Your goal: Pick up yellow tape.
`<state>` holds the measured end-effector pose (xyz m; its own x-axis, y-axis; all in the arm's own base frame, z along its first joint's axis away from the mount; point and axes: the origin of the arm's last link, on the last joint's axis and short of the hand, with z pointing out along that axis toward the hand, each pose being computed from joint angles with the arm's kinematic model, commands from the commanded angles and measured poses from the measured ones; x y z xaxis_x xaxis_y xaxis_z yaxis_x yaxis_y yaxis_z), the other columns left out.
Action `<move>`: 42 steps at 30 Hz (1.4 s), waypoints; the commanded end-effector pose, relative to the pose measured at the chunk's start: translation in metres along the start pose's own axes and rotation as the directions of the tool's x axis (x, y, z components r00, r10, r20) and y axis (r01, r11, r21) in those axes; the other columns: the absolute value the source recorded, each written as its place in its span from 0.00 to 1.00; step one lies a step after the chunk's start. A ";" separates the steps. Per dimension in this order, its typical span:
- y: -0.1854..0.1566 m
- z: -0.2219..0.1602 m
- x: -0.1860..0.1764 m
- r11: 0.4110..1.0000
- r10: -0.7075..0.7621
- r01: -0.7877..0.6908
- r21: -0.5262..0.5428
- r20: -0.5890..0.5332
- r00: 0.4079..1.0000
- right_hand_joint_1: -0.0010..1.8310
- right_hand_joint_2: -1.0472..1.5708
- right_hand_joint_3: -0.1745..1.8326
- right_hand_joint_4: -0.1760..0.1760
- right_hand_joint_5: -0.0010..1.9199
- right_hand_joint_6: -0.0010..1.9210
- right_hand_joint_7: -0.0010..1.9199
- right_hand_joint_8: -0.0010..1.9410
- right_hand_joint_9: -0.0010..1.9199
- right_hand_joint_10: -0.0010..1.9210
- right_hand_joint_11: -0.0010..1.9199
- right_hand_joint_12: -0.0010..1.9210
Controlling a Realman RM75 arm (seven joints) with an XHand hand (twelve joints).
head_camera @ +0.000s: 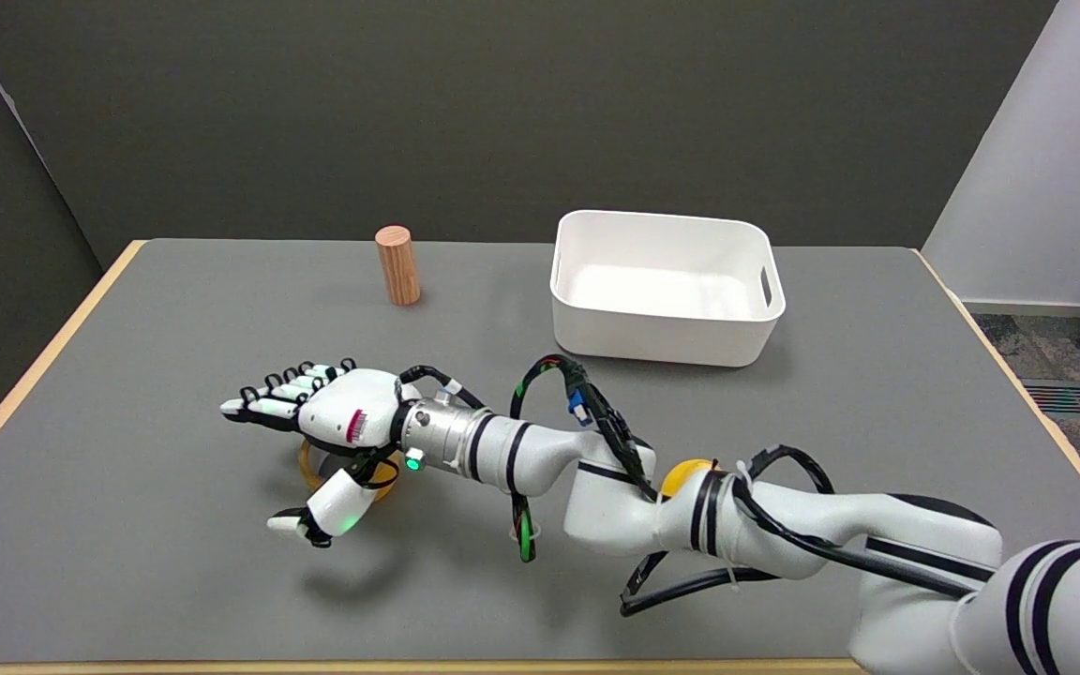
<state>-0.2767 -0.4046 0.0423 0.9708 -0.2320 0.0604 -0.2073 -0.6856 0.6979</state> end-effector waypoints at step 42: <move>0.057 -0.016 0.005 0.994 -0.005 0.006 -0.110 0.010 1.000 0.66 0.83 0.22 0.67 0.27 0.73 0.40 0.72 0.39 0.64 0.38 0.84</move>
<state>-0.2897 -0.4322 0.0854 0.9680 -0.2510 0.0070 -0.1659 -0.6181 0.7684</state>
